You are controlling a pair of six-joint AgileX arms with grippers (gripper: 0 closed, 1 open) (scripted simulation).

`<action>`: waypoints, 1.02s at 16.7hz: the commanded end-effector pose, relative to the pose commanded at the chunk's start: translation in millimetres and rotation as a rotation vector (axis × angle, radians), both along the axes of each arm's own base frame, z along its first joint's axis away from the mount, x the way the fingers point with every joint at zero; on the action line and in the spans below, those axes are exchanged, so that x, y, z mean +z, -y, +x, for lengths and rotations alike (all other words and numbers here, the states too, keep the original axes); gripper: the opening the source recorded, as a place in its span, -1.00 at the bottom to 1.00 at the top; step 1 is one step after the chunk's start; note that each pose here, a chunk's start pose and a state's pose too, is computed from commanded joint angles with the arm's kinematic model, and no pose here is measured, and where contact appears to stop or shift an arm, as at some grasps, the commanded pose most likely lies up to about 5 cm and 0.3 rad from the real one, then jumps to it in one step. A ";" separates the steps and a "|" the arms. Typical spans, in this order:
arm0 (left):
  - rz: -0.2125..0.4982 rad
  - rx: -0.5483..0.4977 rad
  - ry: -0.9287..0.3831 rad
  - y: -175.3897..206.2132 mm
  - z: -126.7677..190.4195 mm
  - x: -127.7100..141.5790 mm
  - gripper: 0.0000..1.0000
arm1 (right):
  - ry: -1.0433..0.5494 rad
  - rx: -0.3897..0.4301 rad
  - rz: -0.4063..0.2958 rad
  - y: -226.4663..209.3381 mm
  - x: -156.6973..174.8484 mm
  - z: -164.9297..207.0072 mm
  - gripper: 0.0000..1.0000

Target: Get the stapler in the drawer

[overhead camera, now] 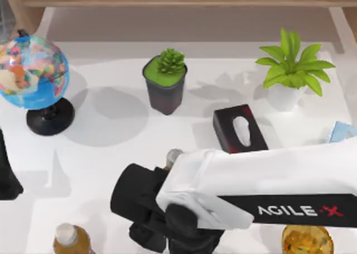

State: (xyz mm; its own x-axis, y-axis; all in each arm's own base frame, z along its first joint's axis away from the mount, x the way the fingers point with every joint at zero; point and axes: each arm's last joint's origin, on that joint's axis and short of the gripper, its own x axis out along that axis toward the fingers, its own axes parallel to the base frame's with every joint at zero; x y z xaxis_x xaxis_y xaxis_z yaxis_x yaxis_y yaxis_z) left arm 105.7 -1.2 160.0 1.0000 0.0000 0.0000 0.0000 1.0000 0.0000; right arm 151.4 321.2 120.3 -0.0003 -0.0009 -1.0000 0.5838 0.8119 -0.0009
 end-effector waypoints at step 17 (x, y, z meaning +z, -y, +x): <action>0.000 0.000 0.000 0.0 0.0 0.0 1.00 | 0.002 0.000 0.003 -1.5 -3.0 1.9 -0.81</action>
State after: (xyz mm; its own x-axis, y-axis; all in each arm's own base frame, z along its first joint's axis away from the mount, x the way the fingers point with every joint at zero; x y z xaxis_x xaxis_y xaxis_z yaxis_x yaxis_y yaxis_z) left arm 105.7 -1.2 160.0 1.0000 0.0000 0.0000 0.0000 1.0000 0.0000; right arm 153.3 322.7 117.4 0.0013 0.0020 -1.0000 0.5834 0.8122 0.0024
